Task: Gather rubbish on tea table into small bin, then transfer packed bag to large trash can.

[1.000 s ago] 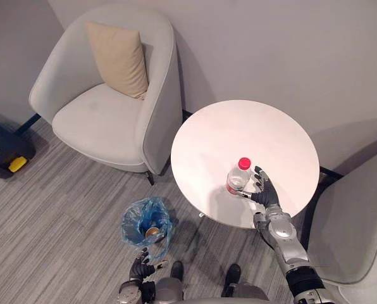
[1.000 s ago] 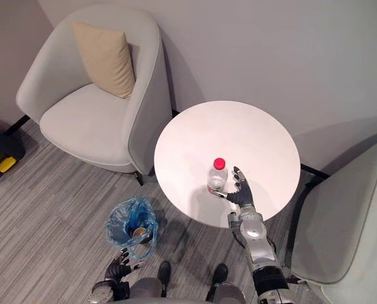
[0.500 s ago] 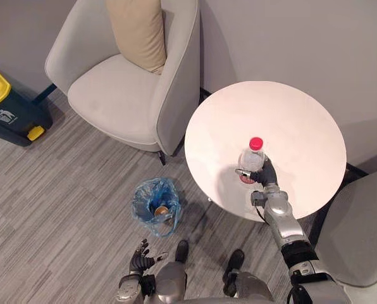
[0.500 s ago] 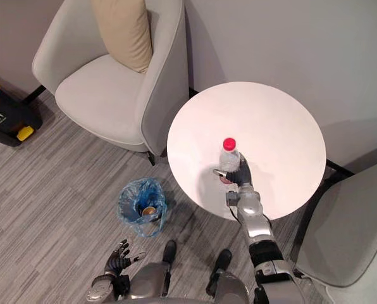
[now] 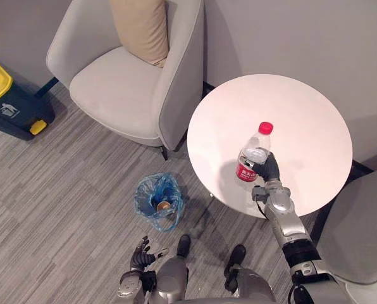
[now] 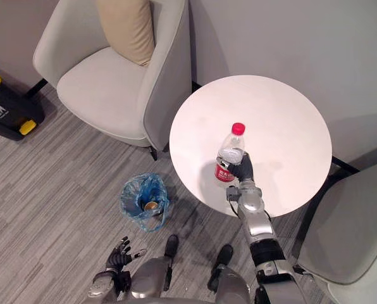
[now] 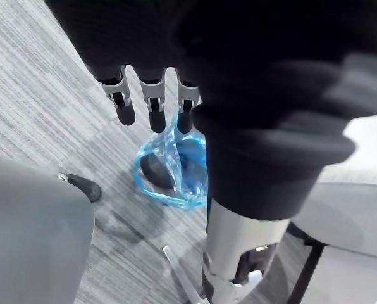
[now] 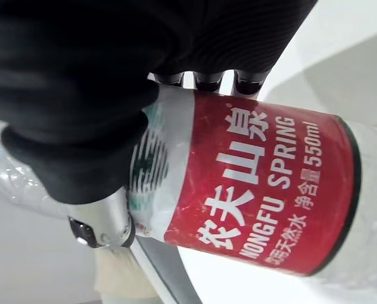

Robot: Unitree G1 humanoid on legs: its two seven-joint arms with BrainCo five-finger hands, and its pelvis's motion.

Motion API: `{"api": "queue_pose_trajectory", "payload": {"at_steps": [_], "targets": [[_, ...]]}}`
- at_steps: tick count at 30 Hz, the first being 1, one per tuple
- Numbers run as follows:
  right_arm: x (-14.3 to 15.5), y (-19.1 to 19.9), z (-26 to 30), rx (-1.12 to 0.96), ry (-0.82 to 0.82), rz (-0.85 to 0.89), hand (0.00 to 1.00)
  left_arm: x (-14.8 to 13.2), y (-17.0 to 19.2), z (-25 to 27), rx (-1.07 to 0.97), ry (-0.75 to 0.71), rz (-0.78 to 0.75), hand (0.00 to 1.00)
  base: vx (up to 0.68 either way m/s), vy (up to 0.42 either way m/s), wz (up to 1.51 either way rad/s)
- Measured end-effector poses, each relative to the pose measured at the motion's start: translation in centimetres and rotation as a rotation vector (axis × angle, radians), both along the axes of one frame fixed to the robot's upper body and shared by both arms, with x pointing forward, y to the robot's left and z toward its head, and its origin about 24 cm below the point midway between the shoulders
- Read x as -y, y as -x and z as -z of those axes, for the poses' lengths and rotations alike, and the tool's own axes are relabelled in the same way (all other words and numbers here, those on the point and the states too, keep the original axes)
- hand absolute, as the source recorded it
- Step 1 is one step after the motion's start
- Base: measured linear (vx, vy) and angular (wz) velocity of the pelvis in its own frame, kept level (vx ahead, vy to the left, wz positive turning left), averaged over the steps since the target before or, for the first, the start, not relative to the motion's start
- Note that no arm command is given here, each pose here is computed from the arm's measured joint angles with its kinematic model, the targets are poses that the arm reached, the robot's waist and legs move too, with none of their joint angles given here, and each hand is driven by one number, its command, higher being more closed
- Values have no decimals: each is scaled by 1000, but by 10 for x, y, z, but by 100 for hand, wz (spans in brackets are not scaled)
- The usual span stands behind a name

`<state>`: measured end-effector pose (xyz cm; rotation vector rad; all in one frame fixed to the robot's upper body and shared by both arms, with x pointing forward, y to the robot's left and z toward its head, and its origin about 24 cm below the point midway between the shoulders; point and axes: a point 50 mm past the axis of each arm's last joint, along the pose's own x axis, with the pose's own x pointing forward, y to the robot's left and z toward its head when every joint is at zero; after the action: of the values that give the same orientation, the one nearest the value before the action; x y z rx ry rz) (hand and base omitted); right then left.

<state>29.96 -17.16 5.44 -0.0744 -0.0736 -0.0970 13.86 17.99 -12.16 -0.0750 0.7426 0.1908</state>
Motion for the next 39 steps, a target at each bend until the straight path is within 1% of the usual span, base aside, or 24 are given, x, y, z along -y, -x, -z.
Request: {"api": "queue_pose_trajectory", "payload": {"at_steps": [8, 15, 20, 29, 34, 39], "targets": [[-4, 33, -12, 102, -12, -93, 100, 1, 3, 3, -28, -8, 16, 0, -23, -6, -23], [-7, 51, 4, 43, -45, -106, 100, 0, 7, 7, -53, -8, 15, 0, 9, -6, -9], [-19, 63, 4, 44, -59, -185, 100, 0, 11, 10, -78, -7, 14, 0, -21, -13, -23], [-32, 64, 6, 33, -74, -274, 100, -1, 21, 16, -121, -5, 5, 0, -63, -24, -7], [-22, 65, 6, 22, -27, -270, 100, 0, 22, 17, -131, -2, -3, 0, -42, -24, 59], [-18, 59, -1, 53, -9, -250, 100, 3, 32, 21, -156, 10, -17, 0, 91, 78, 76]]}}
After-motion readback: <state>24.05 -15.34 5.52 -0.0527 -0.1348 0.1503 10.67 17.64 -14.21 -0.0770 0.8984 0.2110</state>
